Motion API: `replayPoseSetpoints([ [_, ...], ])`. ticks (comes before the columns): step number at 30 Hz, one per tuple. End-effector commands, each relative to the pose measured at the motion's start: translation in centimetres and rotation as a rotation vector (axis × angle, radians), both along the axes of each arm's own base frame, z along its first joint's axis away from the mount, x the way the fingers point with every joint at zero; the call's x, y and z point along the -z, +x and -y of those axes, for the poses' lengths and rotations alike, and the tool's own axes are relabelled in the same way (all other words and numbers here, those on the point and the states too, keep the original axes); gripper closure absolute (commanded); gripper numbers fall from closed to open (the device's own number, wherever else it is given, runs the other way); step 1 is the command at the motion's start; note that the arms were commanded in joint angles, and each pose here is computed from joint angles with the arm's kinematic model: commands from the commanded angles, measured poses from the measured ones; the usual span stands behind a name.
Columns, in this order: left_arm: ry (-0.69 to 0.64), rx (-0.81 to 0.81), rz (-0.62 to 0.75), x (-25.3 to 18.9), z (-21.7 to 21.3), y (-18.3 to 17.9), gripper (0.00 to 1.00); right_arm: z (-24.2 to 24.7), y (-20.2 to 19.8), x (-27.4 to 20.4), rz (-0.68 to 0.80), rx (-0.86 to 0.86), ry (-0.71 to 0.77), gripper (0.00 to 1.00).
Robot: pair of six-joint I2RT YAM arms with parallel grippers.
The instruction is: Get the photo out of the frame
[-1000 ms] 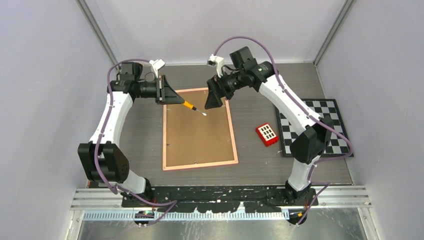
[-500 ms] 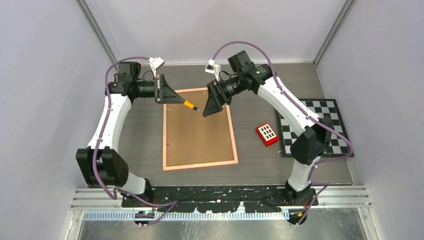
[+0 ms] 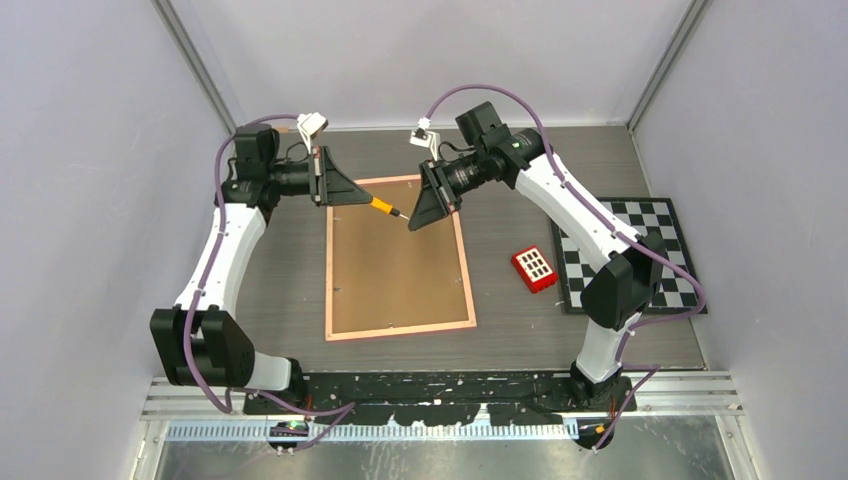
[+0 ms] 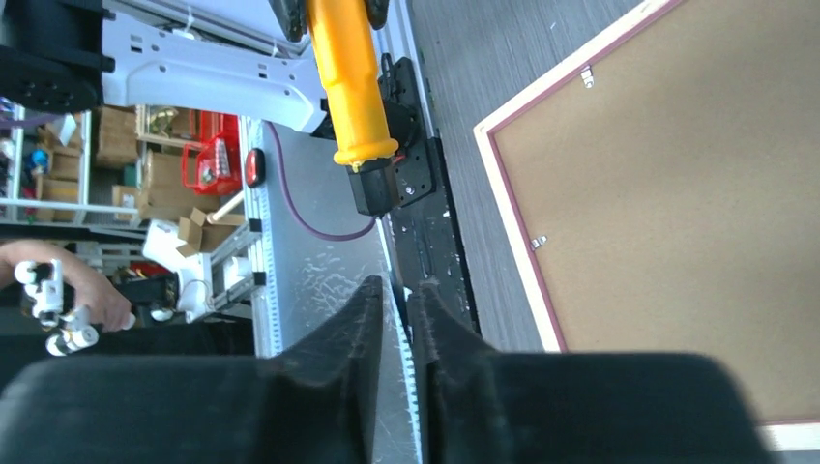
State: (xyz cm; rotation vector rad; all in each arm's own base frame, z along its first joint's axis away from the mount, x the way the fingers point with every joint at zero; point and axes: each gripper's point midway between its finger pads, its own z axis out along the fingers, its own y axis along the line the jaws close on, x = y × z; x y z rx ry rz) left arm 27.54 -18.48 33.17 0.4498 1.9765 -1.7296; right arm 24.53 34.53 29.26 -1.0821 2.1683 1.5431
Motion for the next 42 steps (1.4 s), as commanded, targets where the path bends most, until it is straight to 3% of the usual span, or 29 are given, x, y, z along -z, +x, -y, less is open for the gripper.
replayPoseSetpoints([
  [1,-0.016,0.002,0.079,-2.0,0.3,-0.4,1.0,-0.4,-0.8,-2.7,0.012,-0.027,0.071,0.9],
  [3,-0.012,-0.008,0.068,-1.9,0.3,-0.2,0.99,-0.3,-0.9,-2.9,0.019,-0.029,0.072,0.99],
  [4,-0.007,-0.016,0.064,-1.8,0.3,-0.1,0.91,-0.3,-1.0,-3.0,0.023,-0.03,0.073,0.99],
  [6,0.001,-0.02,0.053,-1.6,0.3,-0.1,0.57,-0.1,-1.2,-3.2,0.034,-0.038,0.074,0.99],
  [8,0.007,-0.019,0.047,-1.4,0.3,-0.2,0.33,0.1,-1.5,-3.1,0.042,-0.057,0.073,0.99],
  [10,0.008,-0.006,0.044,-1.2,0.5,-0.4,0.27,0.4,-1.8,-3.0,0.047,-0.068,0.063,0.99],
  [13,0.024,0.026,0.034,-0.8,1.2,-1.0,0.26,0.6,-2.1,-2.8,0.051,-0.085,0.057,0.99],
  [17,0.071,0.07,0.023,0.4,2.5,-2.0,0.31,0.7,-2.4,-2.9,0.053,-0.098,0.058,1.0],
  [27,0.063,0.135,0.008,0.7,3.9,-3.1,0.54,1.2,-3.0,-2.6,0.053,-0.12,0.048,0.99],
  [32,0.054,0.154,0.007,0.6,4.2,-3.5,0.79,1.1,-3.0,-2.6,0.046,-0.124,0.045,0.99],
  [34,0.057,0.151,0.0,0.8,4.2,-3.4,0.91,1.2,-2.9,-2.3,0.037,-0.117,0.035,0.87],
  [36,0.072,0.136,-0.003,1.2,4.2,-3.2,1.0,1.4,-2.2,-1.6,0.036,-0.088,0.005,0.68],
  [38,0.106,0.109,0.001,2.0,4.1,-2.9,1.0,2.0,-0.8,-1.1,0.053,-0.034,-0.017,0.51],
  [42,0.213,0.037,0.022,4.4,3.5,-1.6,1.0,3.8,3.4,0.6,0.047,0.171,-0.059,0.36],
])
